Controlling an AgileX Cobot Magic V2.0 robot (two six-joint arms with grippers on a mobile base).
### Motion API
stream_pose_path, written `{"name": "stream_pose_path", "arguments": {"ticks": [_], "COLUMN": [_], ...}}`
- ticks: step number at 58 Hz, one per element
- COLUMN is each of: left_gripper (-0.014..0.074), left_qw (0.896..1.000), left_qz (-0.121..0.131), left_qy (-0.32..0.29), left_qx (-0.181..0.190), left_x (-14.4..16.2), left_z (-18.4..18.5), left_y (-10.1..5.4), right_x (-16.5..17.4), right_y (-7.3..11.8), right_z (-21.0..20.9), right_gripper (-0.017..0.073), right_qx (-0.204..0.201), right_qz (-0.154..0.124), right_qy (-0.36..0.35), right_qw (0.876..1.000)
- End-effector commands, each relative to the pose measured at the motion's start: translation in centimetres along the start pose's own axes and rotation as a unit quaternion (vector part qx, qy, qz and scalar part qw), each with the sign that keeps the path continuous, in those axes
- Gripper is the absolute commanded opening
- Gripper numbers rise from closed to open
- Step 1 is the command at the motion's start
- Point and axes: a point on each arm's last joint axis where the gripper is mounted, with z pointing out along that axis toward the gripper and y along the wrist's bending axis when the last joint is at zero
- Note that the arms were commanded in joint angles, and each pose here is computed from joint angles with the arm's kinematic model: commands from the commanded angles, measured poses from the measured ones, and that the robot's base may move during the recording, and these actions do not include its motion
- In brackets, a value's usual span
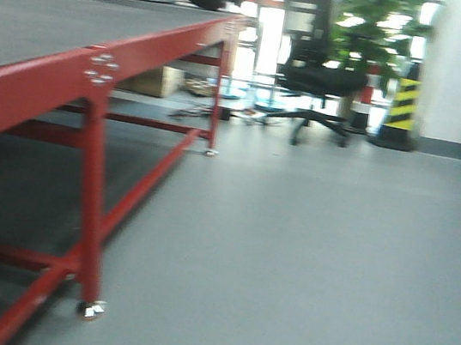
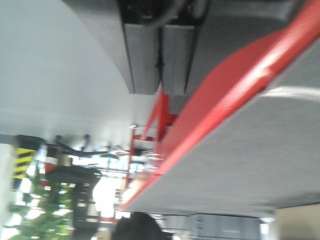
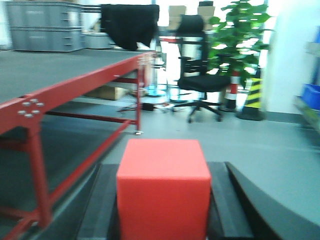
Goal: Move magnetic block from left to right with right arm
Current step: 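Drive the base away from the platform holding the cube in the right gripper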
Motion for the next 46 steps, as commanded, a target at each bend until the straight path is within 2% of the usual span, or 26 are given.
{"name": "stream_pose_path", "arguments": {"ticks": [1,46], "left_gripper": [-0.0126,-0.0126], "left_qw": [0.999,0.999], "left_qz": [-0.005,-0.005], "left_qy": [-0.044,-0.044], "left_qx": [0.000,0.000], "left_x": [-0.57,-0.57], "left_z": [-0.10,-0.10], "left_y": [0.02,0.02], "right_x": [-1.66,-1.66], "right_y": [0.13,0.13], "right_z": [-0.08,-0.08], "right_gripper": [0.0244,0.0244], "right_qx": [-0.004,-0.004], "right_qz": [-0.012,-0.012], "right_qy": [-0.051,-0.051], "right_qw": [0.999,0.999]}}
